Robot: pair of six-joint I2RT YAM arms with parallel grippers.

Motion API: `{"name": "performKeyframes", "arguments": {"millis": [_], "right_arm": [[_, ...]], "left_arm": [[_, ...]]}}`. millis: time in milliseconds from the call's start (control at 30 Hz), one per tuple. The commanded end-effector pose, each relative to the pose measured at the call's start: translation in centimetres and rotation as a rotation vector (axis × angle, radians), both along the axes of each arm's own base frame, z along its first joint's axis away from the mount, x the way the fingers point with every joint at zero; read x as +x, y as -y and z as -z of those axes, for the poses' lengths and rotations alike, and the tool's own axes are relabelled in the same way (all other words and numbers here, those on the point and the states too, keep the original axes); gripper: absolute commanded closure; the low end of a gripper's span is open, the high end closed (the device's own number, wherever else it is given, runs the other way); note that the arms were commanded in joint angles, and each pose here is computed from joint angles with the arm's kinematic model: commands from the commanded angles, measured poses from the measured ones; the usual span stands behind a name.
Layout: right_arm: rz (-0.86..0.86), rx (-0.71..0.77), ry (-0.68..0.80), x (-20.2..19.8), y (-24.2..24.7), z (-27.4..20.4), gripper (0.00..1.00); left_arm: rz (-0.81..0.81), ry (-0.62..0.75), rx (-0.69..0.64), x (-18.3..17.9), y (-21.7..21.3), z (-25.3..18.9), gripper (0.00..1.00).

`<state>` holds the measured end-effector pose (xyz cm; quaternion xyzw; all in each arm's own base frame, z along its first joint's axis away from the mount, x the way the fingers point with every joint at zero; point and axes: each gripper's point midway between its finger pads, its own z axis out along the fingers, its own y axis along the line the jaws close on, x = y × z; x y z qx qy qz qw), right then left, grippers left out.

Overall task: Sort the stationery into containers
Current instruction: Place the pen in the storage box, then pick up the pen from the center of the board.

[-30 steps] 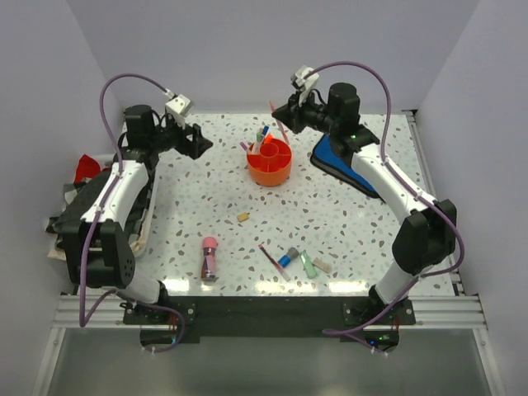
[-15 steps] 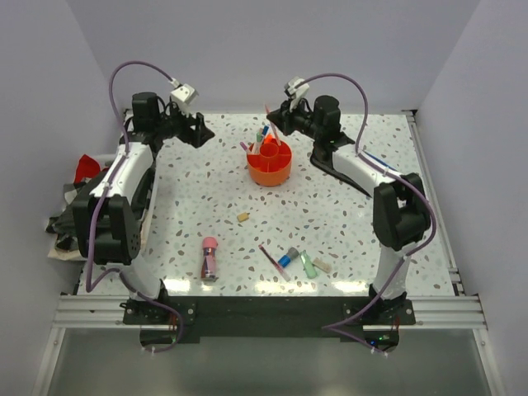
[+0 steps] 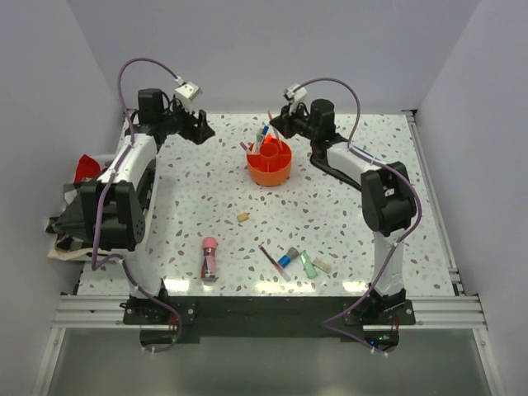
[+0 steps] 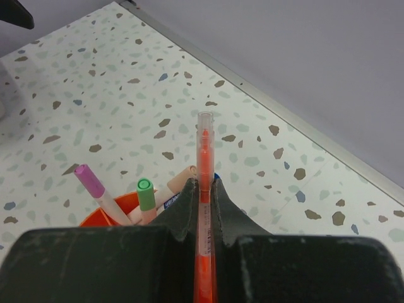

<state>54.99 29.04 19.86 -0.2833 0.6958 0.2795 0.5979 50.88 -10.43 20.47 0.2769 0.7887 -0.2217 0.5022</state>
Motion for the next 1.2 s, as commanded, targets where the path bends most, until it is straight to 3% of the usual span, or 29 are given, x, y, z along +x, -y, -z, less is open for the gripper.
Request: {"name": "performKeyframes", "arguments": {"millis": [0,67,100,200,467,600,733,767,867,1033,1167], "right_arm": [[0.007,0.029,0.082,0.5,0.0,-3.0,1.0],[0.011,0.024,0.072,0.1,0.1,-3.0,0.92],[0.017,0.021,0.073,0.0,0.3,-3.3,0.76],[0.039,0.006,0.069,-0.5,1.0,-3.9,0.63],[0.042,-0.033,0.108,-3.5,2.4,-7.4,0.58],[-0.012,-0.083,0.106,-8.0,2.8,-9.8,0.58],[-0.178,-0.308,-0.084,-15.1,0.7,-3.9,0.58],[-0.219,-0.411,-0.203,-17.9,1.0,-0.7,0.58],[-0.342,-0.588,-0.375,-24.1,-0.4,4.5,0.59],[-0.404,-0.715,-0.581,-30.2,-2.0,9.8,0.59],[-0.4,-0.774,-0.599,-32.7,-3.3,12.3,0.56]], "left_arm": [[0.006,0.048,0.013,1.1,-0.2,-1.3,0.21],[0.006,0.049,0.01,1.1,-0.2,-1.4,0.21],[0.008,0.046,0.008,1.0,-0.2,-1.3,0.21],[0.012,0.05,0.002,0.7,-0.1,-1.5,0.21],[0.017,0.107,-0.029,-0.7,0.2,-3.9,0.21],[0.009,0.156,-0.039,-1.8,0.2,-5.4,0.21],[-0.067,0.186,-0.048,-2.6,-0.6,-6.8,0.21],[-0.11,0.194,-0.04,-2.9,-1.2,-7.2,0.21],[-0.162,0.202,-0.021,-3.8,-2.0,-7.5,0.21],[-0.207,0.211,0.018,-5.4,-3.0,-7.4,0.2],[-0.209,0.206,0.019,-7.3,-3.1,-6.9,0.2]]}}
